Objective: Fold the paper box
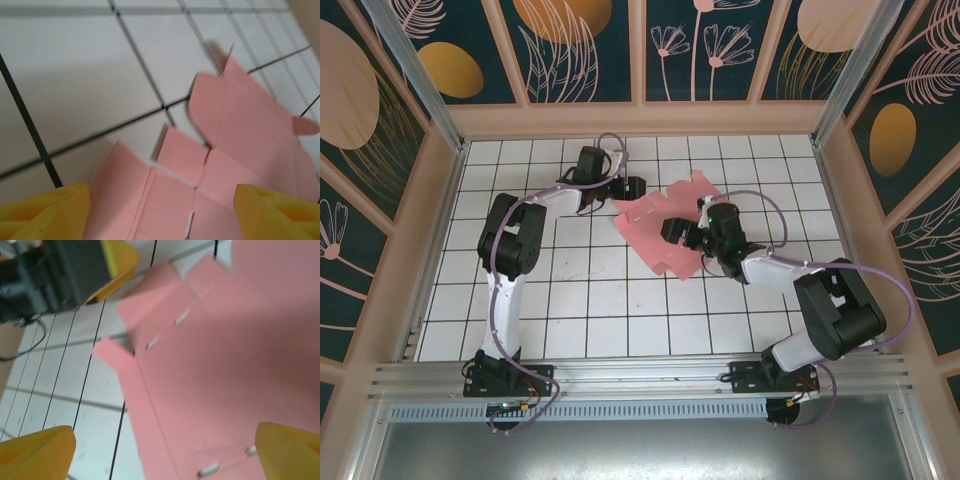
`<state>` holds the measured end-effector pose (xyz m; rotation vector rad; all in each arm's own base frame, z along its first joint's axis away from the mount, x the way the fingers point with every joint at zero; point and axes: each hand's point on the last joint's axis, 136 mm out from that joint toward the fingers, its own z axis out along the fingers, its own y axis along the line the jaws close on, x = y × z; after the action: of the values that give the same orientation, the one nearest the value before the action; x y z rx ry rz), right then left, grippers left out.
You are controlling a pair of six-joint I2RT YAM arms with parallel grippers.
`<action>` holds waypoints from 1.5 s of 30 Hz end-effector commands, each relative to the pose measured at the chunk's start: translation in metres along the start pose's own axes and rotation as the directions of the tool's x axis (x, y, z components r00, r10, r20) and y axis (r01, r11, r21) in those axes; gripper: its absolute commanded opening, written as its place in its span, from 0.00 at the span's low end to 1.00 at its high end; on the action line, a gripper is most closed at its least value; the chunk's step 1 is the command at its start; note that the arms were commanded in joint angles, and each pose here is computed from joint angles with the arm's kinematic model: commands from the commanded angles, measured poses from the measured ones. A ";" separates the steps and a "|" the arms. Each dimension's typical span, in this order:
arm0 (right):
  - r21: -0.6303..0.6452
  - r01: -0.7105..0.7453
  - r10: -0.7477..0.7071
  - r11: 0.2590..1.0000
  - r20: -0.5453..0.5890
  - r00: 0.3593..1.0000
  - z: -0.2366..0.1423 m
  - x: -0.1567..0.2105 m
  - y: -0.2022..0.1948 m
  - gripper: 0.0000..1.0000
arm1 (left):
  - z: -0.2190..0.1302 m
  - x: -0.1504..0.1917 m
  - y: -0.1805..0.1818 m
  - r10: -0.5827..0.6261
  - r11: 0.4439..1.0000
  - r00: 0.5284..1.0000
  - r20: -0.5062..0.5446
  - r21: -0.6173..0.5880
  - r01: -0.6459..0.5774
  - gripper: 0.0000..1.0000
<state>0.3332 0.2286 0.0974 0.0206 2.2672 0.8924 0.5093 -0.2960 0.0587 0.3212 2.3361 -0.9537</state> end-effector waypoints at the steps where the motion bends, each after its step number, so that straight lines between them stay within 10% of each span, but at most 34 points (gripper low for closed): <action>1: 0.002 -0.079 0.079 0.997 -0.018 0.997 -0.002 0.019 0.000 0.93 | 0.015 0.026 0.006 -0.132 0.991 0.982 -0.136 -0.014 0.131 0.73; 13: 0.203 -0.200 0.226 0.958 -0.111 0.968 0.014 0.038 -0.072 0.92 | -0.001 0.074 0.034 -0.291 0.948 0.946 -0.140 -0.171 0.267 0.70; 26: 0.312 -0.171 0.191 0.934 -0.033 0.981 0.061 -0.068 -0.146 0.92 | -0.076 0.146 -0.023 -0.316 0.945 0.942 -0.110 -0.120 0.303 0.73; 33: 0.187 -0.031 0.019 0.982 0.068 0.998 0.048 -0.129 -0.103 0.96 | -0.107 0.087 -0.036 -0.143 0.975 0.986 0.081 -0.162 0.154 0.82; 45: 0.129 -0.086 0.079 0.988 0.060 0.995 0.047 -0.104 -0.056 0.83 | -0.078 -0.028 -0.031 -0.051 0.983 0.985 0.165 -0.165 0.079 0.88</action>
<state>0.4465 0.1704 0.1063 0.1821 2.2637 0.7610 0.4805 -0.2754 0.1473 0.1032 2.2276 -0.7978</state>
